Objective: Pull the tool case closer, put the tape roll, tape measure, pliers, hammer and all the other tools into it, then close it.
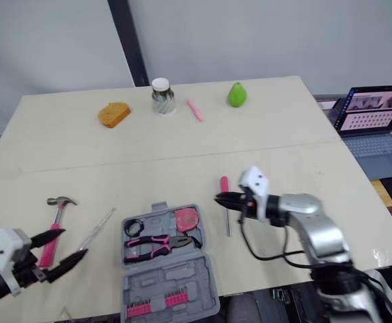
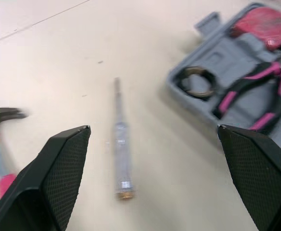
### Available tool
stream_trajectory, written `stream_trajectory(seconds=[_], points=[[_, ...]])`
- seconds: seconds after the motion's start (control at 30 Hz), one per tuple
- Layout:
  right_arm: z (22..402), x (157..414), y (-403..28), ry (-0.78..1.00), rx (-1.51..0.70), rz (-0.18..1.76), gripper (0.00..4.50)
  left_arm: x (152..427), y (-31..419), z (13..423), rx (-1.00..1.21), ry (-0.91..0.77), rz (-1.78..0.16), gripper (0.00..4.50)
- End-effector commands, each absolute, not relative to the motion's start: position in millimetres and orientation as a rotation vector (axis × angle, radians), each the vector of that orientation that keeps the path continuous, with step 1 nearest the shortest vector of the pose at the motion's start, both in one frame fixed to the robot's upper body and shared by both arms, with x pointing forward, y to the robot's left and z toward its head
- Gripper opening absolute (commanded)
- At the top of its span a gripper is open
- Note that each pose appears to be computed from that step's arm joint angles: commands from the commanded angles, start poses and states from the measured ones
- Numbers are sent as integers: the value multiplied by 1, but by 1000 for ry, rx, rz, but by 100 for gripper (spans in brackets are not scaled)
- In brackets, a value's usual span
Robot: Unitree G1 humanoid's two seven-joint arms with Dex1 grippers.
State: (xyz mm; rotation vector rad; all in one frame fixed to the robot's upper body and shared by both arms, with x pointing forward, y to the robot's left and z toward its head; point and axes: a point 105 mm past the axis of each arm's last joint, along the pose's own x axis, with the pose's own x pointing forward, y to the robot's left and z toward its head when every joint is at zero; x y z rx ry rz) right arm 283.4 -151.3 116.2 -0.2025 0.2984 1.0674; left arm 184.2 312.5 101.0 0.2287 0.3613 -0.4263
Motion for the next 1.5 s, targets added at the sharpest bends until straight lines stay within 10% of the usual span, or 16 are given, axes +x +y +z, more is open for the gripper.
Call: stream_trajectory(seconds=[0.03, 0.17, 1.5], points=[[129, 275, -197, 312, -211, 984, 247, 179, 361, 106, 232, 386, -272, 450], [120, 272, -250, 386, -211, 831, 446, 162, 405, 101, 235, 428, -146, 450], [105, 289, -289, 333, -195, 639, 446, 169, 423, 101, 284, 412, -96, 450]])
